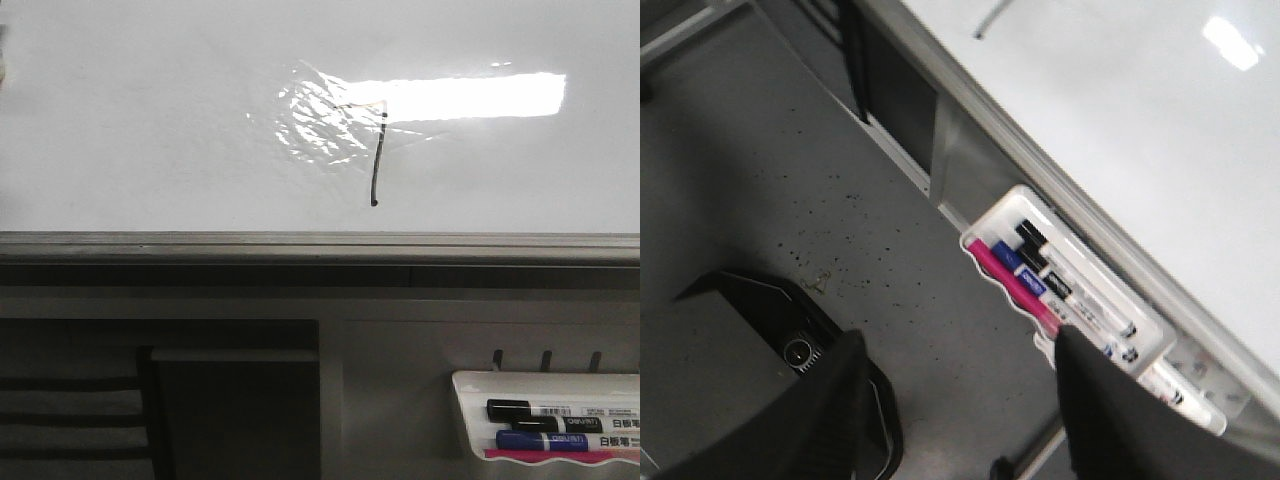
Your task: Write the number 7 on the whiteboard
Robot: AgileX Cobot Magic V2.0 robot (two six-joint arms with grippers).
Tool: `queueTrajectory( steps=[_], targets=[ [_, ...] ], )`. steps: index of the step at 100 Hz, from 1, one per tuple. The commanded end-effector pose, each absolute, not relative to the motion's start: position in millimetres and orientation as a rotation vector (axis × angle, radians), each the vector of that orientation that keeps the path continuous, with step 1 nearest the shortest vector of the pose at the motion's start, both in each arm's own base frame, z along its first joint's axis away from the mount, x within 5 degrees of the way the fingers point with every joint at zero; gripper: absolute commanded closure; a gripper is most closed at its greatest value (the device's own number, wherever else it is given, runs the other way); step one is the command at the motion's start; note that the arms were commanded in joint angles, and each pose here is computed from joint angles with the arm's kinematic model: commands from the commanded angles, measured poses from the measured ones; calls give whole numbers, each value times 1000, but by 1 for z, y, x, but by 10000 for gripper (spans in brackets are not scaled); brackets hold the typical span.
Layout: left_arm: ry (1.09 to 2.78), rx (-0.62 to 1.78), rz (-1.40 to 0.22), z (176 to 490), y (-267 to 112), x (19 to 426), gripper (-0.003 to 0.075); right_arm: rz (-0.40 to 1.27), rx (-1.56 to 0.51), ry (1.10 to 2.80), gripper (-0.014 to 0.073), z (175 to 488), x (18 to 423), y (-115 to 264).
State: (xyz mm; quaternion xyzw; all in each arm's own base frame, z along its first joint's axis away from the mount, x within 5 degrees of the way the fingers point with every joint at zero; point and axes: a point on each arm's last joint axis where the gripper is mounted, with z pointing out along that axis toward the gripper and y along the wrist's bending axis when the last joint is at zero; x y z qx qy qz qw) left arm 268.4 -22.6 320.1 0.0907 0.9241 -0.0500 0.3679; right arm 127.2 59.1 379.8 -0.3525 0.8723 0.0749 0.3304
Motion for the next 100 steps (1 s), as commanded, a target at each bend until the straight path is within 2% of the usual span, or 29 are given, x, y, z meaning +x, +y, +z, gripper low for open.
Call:
queueTrajectory(
  steps=[1,17,36,49,56,61,78,86,100],
  targets=[
    [2219,197,-140,355,-22,245,337,172,-644,2307,274,392,129,51],
    [2078,182,-120,364,-19,194,356,188,-508,2261,359,383,119,45],
    [1890,143,-86,345,-14,139,381,201,-427,2008,379,363,103,38],
    [1780,116,-65,330,-11,117,410,205,-382,1852,379,349,95,34],
    [1754,108,-58,321,-10,111,444,205,-370,1817,389,340,93,33],
    [1751,104,-55,314,-9,109,487,204,-368,1815,427,333,92,33],
    [1768,100,-53,304,-9,109,662,203,-370,1827,666,326,92,33],
    [1767,100,-53,304,-9,109,741,203,-370,1828,666,326,92,33],
    [1775,101,-57,303,-9,109,741,207,-367,1824,666,326,92,33]
  ],
)
